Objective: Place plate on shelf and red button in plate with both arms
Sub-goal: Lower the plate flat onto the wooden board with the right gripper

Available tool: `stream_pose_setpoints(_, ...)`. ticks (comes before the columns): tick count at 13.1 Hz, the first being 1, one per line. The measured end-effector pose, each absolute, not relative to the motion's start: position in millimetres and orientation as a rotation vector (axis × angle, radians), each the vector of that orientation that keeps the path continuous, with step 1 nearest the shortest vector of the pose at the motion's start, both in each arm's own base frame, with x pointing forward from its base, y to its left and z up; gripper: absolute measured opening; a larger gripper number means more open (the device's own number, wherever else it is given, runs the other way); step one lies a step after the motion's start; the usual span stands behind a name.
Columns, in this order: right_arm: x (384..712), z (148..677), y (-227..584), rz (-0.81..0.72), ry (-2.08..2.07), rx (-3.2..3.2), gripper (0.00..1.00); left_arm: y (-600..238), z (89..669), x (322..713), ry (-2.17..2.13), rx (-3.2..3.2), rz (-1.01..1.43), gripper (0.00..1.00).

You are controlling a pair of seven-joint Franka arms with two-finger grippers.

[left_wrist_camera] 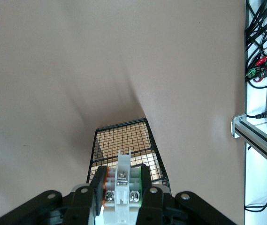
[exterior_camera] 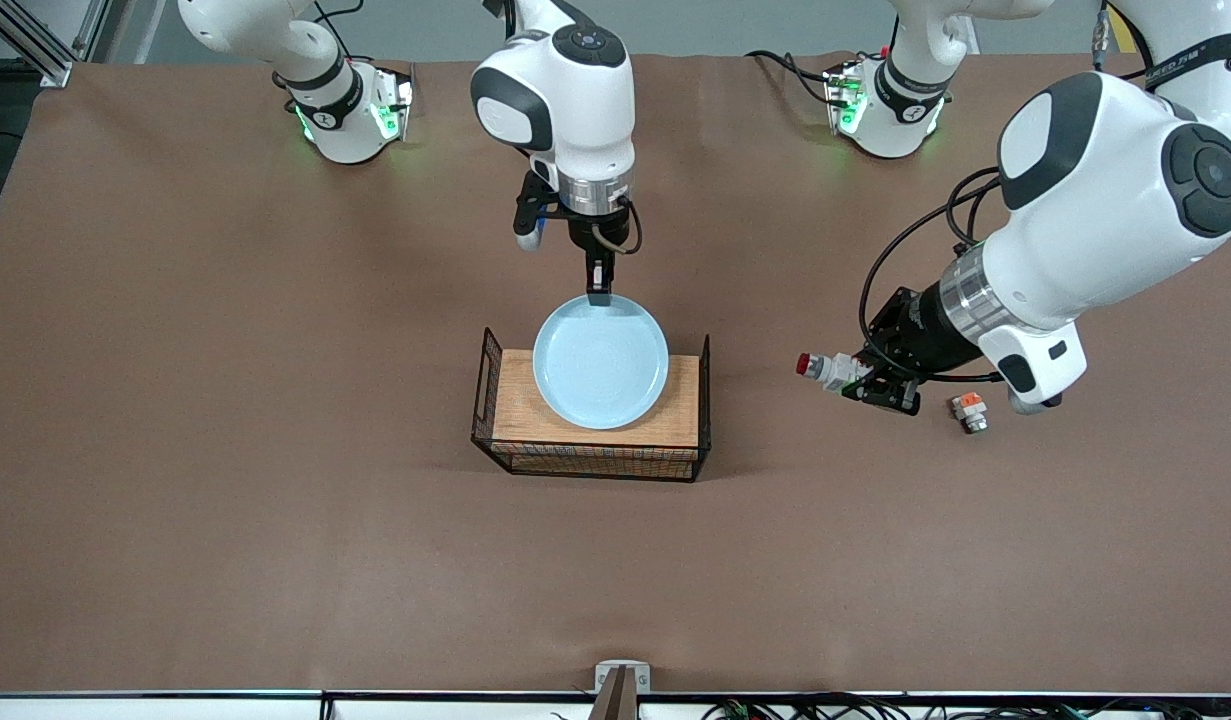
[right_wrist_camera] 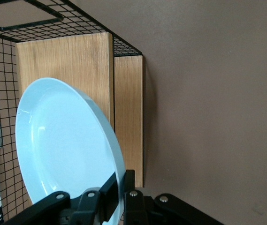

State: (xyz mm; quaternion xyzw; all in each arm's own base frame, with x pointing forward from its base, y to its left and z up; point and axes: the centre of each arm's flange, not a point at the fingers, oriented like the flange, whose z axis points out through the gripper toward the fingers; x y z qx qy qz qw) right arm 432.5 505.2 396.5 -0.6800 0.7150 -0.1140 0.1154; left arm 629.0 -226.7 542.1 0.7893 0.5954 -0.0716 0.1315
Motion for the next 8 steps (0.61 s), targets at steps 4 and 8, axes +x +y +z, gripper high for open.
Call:
stream_pose_setpoints(4, 447, 383, 499, -0.362, 2.106, -1.96, 0.08, -227, 537, 631, 1.732, 2.294, -0.215, 0.33)
stream_pose_setpoints(8, 456, 383, 491, -0.37, 2.114, -1.941, 0.08, -229, 536, 631, 1.729, 2.294, -0.214, 0.33)
